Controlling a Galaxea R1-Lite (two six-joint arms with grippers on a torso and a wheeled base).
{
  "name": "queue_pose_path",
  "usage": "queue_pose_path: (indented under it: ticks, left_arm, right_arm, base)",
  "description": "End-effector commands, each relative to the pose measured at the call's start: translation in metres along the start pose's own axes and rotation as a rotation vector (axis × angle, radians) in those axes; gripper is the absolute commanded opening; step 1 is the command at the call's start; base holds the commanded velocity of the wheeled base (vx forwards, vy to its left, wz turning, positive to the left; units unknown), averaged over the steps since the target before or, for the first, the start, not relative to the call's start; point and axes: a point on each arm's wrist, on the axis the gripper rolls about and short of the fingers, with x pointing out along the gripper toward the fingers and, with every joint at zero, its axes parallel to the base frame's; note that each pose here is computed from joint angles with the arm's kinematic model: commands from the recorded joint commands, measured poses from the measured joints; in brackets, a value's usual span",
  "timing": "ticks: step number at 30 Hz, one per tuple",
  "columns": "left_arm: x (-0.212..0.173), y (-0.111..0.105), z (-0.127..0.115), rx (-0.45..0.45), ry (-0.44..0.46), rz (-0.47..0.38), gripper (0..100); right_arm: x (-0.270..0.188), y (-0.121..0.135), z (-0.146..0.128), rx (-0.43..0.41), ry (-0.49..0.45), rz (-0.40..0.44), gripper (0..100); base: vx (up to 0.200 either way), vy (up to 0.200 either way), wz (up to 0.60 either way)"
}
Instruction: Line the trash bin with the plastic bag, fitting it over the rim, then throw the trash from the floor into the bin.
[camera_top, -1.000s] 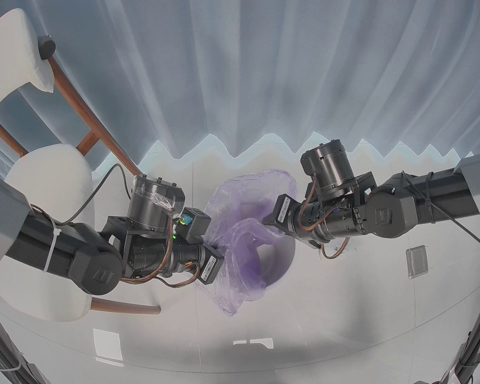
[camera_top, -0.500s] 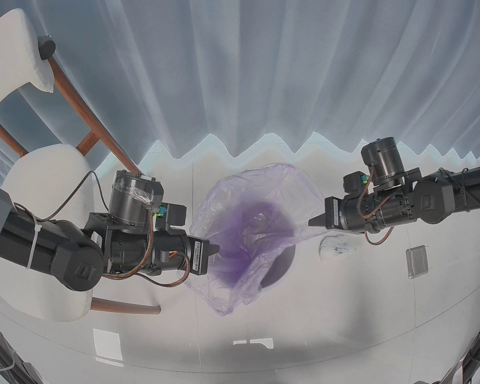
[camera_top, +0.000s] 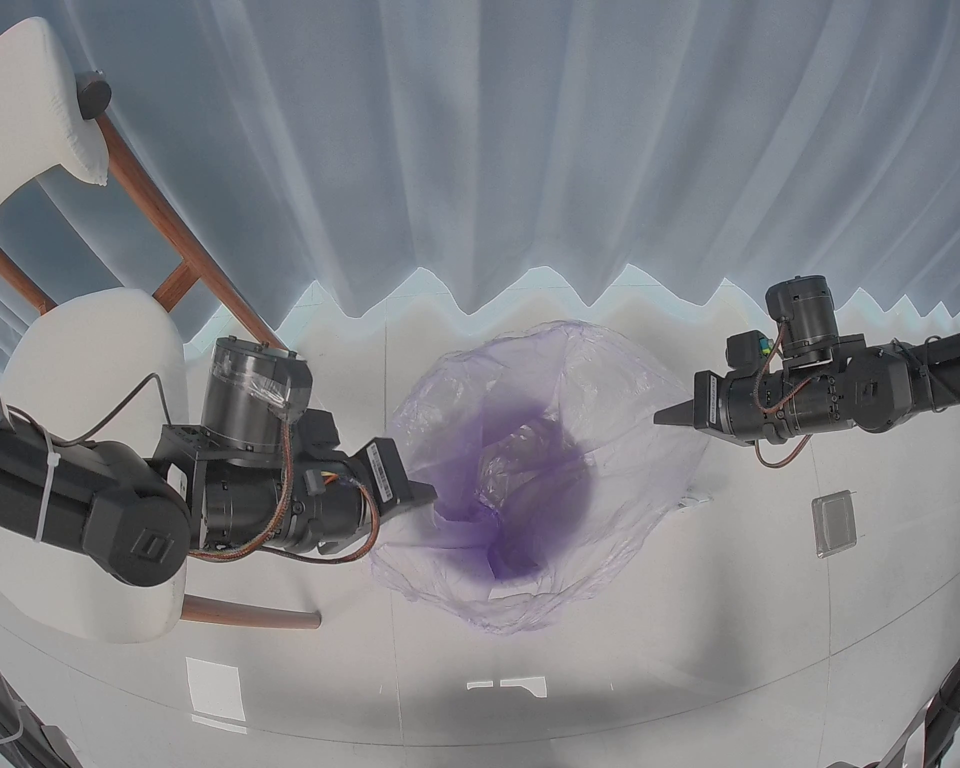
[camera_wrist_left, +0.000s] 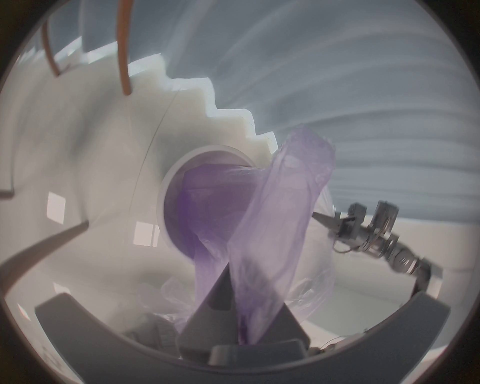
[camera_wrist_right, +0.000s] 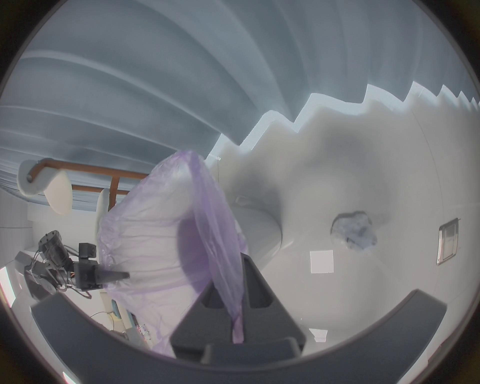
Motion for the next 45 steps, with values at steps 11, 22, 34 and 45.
queue_pose_path:
  ticks: [11,22,34,45]
  left_arm:
    - [0.036,0.028,0.057,-0.186,-0.124,0.051,0]
    - [0.080,0.051,0.072,-0.205,-0.195,0.165,0]
    - [0.075,0.075,0.072,-0.201,-0.126,0.322,0]
    - [0.080,0.088,0.063,-0.214,-0.110,0.384,0]
  right_arm:
    - [0.069,-0.029,0.049,0.026,-0.112,0.019,0]
    - [0.114,-0.051,0.059,0.029,-0.162,-0.053,0]
    - [0.128,-0.063,0.032,0.073,-0.070,-0.081,0]
    - [0.125,-0.066,0.018,0.100,-0.030,-0.095,0]
  base:
    - [0.000,0.000,0.00]
    - [0.000,0.000,0.00]
    - [0.000,0.000,0.00]
    - [0.000,0.000,0.00]
